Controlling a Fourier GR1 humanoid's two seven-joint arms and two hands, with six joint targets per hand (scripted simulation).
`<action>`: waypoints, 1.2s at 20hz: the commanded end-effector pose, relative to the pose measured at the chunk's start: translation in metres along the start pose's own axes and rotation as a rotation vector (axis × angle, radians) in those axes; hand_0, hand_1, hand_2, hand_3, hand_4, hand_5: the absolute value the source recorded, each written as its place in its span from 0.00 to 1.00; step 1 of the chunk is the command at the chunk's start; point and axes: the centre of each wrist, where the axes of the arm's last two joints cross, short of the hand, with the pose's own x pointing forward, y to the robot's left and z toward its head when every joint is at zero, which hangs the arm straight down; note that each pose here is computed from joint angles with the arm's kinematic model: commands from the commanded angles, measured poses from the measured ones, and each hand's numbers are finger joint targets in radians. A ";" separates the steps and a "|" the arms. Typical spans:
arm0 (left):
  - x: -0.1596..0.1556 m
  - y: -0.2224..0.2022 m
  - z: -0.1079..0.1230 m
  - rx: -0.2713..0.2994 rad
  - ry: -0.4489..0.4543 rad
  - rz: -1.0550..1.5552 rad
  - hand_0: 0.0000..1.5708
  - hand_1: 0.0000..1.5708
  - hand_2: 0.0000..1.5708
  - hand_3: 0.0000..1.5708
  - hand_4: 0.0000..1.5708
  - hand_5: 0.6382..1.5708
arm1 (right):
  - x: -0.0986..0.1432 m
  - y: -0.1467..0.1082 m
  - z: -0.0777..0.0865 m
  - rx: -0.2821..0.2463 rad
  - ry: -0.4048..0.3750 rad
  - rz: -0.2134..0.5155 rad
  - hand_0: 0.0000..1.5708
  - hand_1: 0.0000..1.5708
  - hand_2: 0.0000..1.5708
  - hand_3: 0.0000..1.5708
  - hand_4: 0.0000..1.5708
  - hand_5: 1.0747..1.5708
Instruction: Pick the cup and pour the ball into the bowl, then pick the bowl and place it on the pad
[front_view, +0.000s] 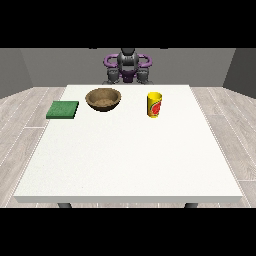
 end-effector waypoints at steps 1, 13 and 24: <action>0.026 -0.007 -0.029 -0.038 -0.172 -0.040 0.00 0.00 0.00 0.00 0.00 0.93 | 0.029 0.022 -0.015 0.050 -0.198 0.055 0.00 0.00 0.00 0.00 0.08 1.00; 0.060 0.051 -0.078 0.079 -0.453 -0.249 0.00 0.00 0.00 0.00 0.00 0.86 | 0.047 -0.022 -0.023 0.101 -0.402 0.033 0.00 0.00 0.00 0.00 0.00 0.99; -0.078 0.082 -0.060 0.098 -0.368 -0.249 0.00 0.00 0.00 0.00 0.00 0.82 | 0.066 -0.056 -0.018 0.069 -0.419 0.047 0.00 0.00 0.00 0.00 0.00 0.99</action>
